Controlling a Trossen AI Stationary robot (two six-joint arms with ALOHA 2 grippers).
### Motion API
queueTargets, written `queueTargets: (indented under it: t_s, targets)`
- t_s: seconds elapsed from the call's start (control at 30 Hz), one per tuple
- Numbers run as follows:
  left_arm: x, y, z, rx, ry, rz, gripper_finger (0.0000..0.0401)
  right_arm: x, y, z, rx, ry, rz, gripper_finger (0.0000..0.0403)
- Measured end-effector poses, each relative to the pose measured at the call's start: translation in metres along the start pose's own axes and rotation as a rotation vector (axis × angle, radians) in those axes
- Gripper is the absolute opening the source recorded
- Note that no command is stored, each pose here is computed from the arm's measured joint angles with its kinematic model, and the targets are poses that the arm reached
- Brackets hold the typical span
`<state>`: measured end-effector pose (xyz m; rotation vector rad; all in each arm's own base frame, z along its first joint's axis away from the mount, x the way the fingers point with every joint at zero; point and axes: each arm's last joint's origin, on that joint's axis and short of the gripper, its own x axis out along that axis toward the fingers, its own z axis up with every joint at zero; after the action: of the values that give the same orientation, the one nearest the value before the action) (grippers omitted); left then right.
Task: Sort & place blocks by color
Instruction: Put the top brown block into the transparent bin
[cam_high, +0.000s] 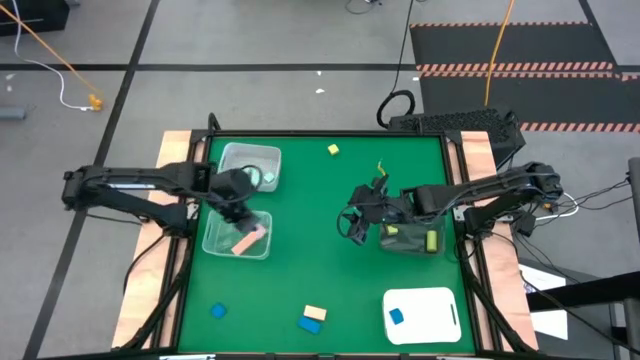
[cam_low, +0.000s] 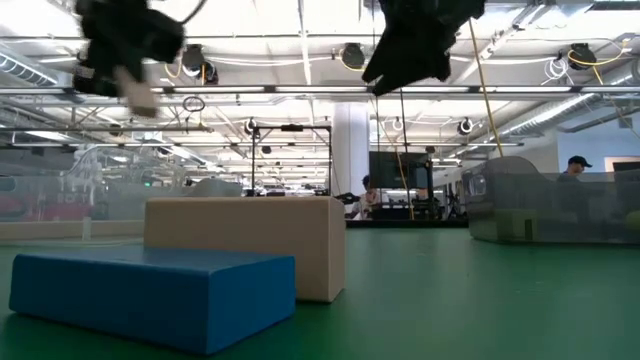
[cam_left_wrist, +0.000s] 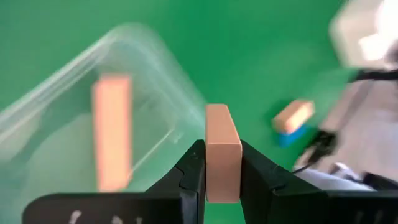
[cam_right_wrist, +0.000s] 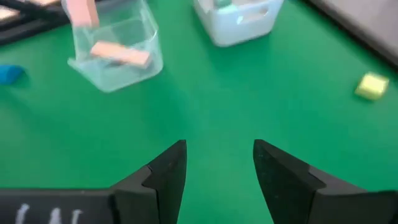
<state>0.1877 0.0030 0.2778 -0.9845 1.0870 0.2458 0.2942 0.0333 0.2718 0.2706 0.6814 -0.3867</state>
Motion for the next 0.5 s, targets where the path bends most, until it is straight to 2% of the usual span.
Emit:
queueTargets:
  t_s: [0.2, 0.37, 0.5]
  targets:
    - [-0.007, 0.009, -0.029, -0.112, 0.004, 0.225, 0.0059, 0.018, 0.001, -0.025, 0.082, -0.056, 0.084, 0.0175]
    - [-0.002, 0.006, -0.033, -0.130, -0.046, 0.287, 0.0062, 0.030, -0.002, -0.044, 0.164, -0.184, 0.175, 0.0175]
    - [-0.001, 0.005, -0.037, -0.116, -0.052, 0.308, 0.0090, 0.033, -0.003, -0.051, 0.187, -0.202, 0.270, 0.0175]
